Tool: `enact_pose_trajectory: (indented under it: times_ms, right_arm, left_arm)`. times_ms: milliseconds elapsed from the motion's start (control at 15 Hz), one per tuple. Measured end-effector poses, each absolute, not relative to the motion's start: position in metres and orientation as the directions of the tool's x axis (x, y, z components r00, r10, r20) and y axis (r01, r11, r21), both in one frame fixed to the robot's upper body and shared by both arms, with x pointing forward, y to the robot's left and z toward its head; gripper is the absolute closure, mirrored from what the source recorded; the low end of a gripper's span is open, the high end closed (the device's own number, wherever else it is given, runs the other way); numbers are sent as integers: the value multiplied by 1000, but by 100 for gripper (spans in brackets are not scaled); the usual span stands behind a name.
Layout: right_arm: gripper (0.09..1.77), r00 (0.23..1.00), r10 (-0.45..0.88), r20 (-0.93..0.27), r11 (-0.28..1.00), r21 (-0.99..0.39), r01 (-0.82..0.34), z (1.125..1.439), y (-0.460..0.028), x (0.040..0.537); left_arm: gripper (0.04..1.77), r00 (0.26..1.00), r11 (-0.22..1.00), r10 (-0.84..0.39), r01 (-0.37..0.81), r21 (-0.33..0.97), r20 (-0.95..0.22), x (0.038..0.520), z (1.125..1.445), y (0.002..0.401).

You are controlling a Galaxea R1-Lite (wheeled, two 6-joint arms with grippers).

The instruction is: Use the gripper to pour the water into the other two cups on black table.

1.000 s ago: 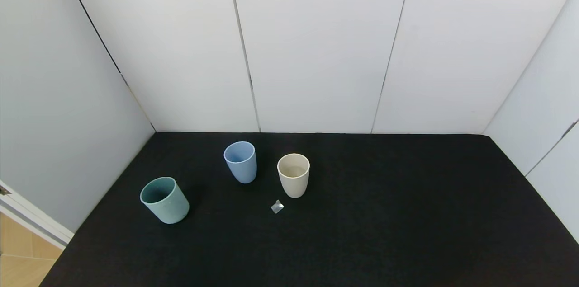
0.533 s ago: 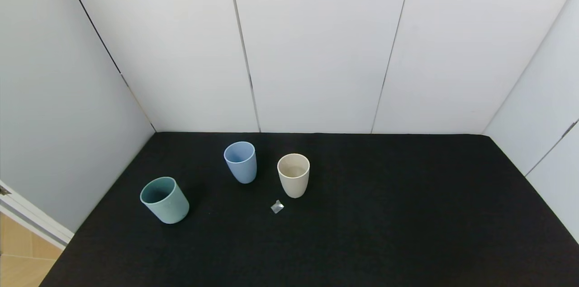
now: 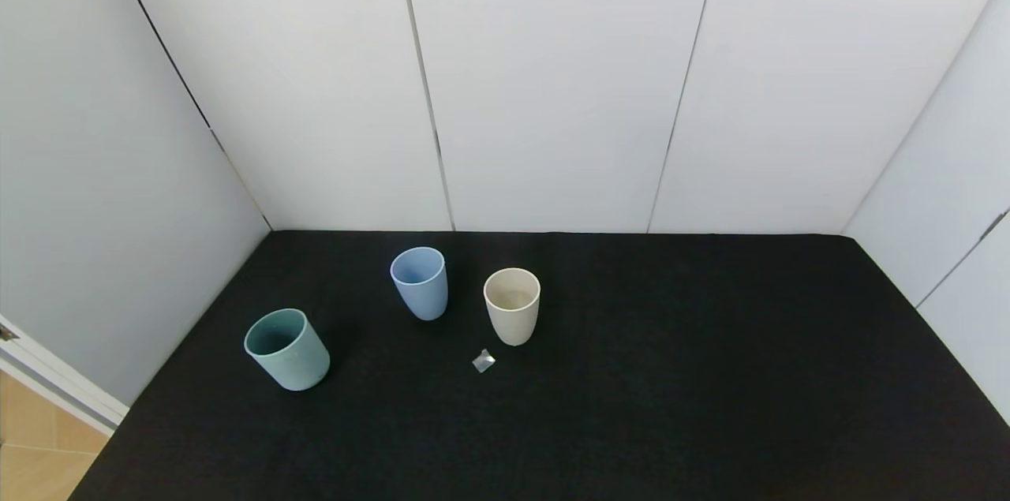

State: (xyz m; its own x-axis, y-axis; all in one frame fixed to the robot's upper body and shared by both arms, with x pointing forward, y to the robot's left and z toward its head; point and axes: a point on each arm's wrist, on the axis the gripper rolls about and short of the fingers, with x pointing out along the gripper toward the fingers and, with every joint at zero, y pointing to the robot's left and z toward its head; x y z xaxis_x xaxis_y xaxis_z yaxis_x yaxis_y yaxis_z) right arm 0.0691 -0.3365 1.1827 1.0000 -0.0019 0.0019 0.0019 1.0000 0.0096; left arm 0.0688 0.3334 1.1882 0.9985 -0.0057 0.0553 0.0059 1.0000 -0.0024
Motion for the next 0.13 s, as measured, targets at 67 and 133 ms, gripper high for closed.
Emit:
enact_pose_trajectory:
  times_ms: [67,133]
  right_arm:
    - [15,1000,-2,2,1000,9,2,1183,-337,69]
    - [15,1000,-2,2,1000,10,2,1183,-337,69]
  left_arm:
    - [9,999,1000,1,0,-19,54,69,1188,334]
    - [9,999,999,3,-1,-40,54,69,1188,334]
